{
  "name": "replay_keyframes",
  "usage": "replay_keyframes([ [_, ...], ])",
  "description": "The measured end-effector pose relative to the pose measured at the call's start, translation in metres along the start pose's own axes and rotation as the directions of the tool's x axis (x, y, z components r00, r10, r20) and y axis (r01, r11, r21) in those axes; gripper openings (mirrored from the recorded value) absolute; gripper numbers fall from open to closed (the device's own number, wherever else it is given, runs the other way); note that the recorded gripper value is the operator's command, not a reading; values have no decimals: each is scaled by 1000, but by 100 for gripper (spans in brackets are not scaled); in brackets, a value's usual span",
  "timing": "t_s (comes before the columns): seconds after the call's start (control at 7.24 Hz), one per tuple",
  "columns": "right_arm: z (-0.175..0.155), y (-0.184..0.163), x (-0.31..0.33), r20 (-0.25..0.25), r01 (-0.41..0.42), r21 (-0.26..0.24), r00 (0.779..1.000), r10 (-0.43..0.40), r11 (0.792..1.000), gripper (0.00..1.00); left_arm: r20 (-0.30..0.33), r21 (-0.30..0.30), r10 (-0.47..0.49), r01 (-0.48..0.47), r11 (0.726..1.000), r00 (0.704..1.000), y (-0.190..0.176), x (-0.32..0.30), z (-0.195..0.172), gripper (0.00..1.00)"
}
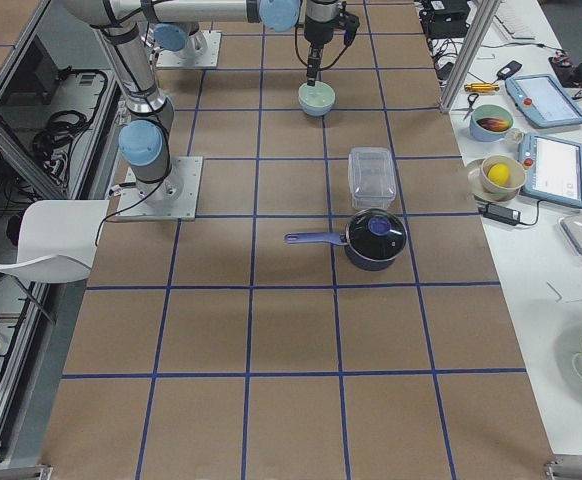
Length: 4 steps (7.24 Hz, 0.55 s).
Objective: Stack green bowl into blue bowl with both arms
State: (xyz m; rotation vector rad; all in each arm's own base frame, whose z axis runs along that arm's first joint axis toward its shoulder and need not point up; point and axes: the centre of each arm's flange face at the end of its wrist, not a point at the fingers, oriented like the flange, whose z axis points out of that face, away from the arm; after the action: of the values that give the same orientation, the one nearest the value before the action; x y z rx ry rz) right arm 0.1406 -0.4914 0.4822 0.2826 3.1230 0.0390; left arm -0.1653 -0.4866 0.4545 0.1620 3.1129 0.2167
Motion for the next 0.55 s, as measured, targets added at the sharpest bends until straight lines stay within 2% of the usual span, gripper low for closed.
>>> replay_keyframes([
  [0.28, 3, 11, -1, -56, 19, 0, 998, -19, 1000, 100, 0, 10, -26, 26, 1000, 1000, 4, 1, -2, 100],
  [0.55, 5, 20, -11, -65, 42, -28, 997, -44, 999, 100, 0, 20, -33, 33, 999, 999, 5, 1, -4, 100],
])
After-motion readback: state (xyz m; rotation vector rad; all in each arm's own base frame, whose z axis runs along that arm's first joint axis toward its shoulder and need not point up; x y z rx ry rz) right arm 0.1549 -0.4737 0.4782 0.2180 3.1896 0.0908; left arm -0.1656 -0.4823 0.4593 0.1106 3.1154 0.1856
